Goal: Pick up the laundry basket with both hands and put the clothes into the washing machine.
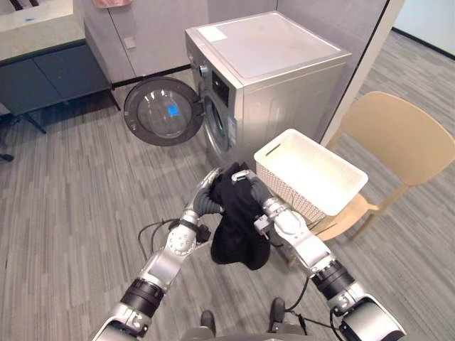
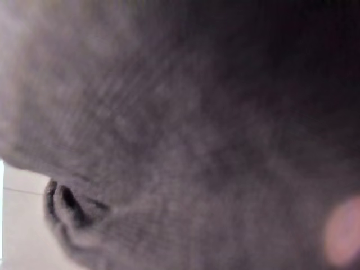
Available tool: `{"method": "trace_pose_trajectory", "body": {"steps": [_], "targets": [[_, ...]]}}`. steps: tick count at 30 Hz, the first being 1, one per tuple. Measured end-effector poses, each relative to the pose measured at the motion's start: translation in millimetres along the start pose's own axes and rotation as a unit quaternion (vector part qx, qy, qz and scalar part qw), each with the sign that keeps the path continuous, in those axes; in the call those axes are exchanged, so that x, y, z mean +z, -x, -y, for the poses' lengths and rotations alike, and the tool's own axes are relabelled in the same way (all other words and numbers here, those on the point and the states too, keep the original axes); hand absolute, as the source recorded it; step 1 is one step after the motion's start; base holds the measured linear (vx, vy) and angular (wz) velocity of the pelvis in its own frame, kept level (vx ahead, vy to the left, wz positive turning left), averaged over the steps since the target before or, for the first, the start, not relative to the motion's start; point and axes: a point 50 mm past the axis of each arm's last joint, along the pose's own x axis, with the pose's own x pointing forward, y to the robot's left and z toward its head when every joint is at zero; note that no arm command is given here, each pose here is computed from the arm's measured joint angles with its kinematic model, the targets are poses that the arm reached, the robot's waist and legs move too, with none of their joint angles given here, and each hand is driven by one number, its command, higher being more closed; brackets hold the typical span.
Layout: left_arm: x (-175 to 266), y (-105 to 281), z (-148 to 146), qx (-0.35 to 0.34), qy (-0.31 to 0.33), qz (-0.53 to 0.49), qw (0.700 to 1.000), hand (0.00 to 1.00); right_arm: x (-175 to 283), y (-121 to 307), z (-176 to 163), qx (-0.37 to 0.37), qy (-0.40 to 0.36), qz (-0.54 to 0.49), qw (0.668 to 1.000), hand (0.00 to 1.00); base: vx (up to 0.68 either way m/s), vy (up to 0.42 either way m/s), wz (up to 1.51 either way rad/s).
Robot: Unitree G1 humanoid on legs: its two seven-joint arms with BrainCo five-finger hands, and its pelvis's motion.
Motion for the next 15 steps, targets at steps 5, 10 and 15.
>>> {"method": "trace_pose_trajectory", "body": {"steps": [5,10,15], "targets": [[-7,-1,4,-0.008,-0.017,-0.020,1.000,1.00,1,-2,-3,0.007,0.005,-0.005,1.000,1.00,-0.01,-0.019,-0.06],[-11,-2,11,-0.015,-0.029,-0.038,0.999,1.00,2,-3,-3,0.003,0.007,-0.004,1.000,1.00,0.00,0.000,-0.01],[-16,-1,15,-0.018,-0.024,-0.051,0.998,1.00,12,-10,-4,0.006,0.034,0.013,0.999,0.00,0.00,0.000,0.00]]}}
